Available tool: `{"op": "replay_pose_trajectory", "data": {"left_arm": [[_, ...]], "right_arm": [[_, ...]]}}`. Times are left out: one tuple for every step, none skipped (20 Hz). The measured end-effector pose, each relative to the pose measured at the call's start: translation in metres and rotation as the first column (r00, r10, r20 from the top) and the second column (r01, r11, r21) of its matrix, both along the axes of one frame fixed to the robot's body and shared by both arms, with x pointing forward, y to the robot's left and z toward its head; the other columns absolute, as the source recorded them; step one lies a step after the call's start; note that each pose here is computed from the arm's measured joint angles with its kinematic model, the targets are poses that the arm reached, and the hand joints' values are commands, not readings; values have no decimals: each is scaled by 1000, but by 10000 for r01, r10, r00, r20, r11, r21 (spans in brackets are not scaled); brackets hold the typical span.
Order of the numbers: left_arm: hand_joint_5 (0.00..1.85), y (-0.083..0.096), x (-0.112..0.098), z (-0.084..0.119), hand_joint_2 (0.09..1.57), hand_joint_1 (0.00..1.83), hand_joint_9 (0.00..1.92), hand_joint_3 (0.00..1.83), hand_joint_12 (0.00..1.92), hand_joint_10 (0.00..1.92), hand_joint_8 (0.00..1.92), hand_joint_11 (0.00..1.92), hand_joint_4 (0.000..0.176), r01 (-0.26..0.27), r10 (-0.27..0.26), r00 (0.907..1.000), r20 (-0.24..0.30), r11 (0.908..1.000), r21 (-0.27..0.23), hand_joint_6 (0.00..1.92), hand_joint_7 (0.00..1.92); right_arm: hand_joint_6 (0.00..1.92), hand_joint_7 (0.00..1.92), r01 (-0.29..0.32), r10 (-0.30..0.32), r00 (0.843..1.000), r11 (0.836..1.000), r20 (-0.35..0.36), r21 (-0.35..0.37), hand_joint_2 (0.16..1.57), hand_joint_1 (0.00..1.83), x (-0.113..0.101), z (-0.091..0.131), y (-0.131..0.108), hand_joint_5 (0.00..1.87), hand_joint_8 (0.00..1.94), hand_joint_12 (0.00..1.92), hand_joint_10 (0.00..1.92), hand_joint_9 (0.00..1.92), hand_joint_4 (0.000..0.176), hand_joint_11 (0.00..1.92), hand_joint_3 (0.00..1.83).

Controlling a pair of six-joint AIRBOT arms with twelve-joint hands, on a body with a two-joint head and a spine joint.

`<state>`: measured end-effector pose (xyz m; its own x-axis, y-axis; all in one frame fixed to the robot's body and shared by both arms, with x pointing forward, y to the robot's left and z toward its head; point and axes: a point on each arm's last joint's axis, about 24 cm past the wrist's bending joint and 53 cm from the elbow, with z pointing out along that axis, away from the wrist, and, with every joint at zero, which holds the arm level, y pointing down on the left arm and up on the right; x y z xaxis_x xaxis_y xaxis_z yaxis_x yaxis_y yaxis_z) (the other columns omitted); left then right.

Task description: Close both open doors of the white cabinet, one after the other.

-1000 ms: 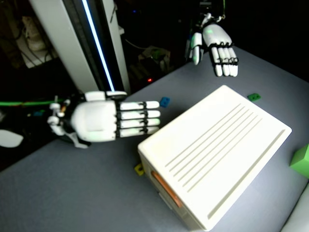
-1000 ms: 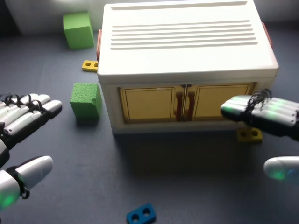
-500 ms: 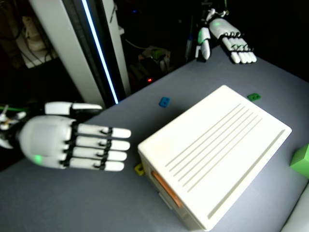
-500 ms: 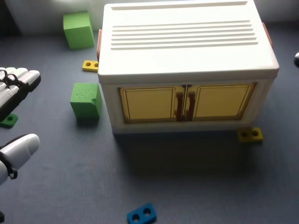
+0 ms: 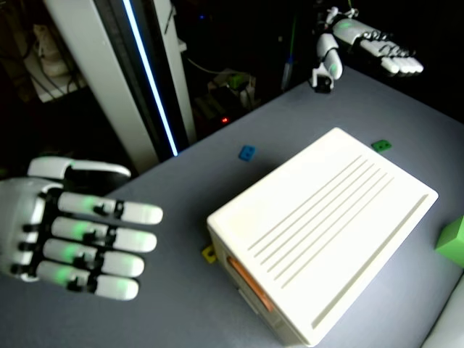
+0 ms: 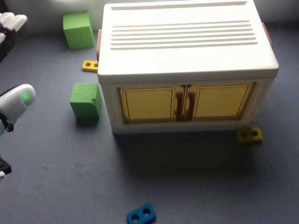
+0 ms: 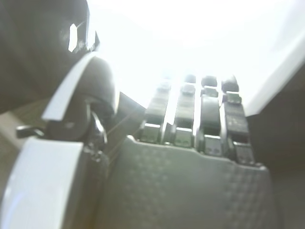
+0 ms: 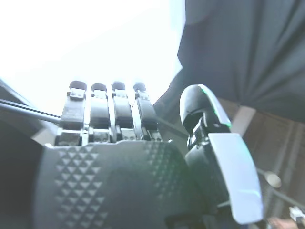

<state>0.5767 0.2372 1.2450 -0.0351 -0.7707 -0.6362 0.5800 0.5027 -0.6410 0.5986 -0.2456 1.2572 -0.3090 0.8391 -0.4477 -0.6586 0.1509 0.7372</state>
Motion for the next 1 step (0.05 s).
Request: {"op": "replay_pose_trajectory", "data": {"left_arm": [[328, 0, 3, 2, 1501, 0, 9, 0, 0, 1, 4, 0, 19, 230, -231, 9997, -8, 9993, -297, 135, 62]], "right_arm": [[16, 342, -223, 220, 9989, 9997, 409, 55, 1366, 460, -2, 11, 9, 211, 6, 140, 13, 346, 14, 355, 0]]}}
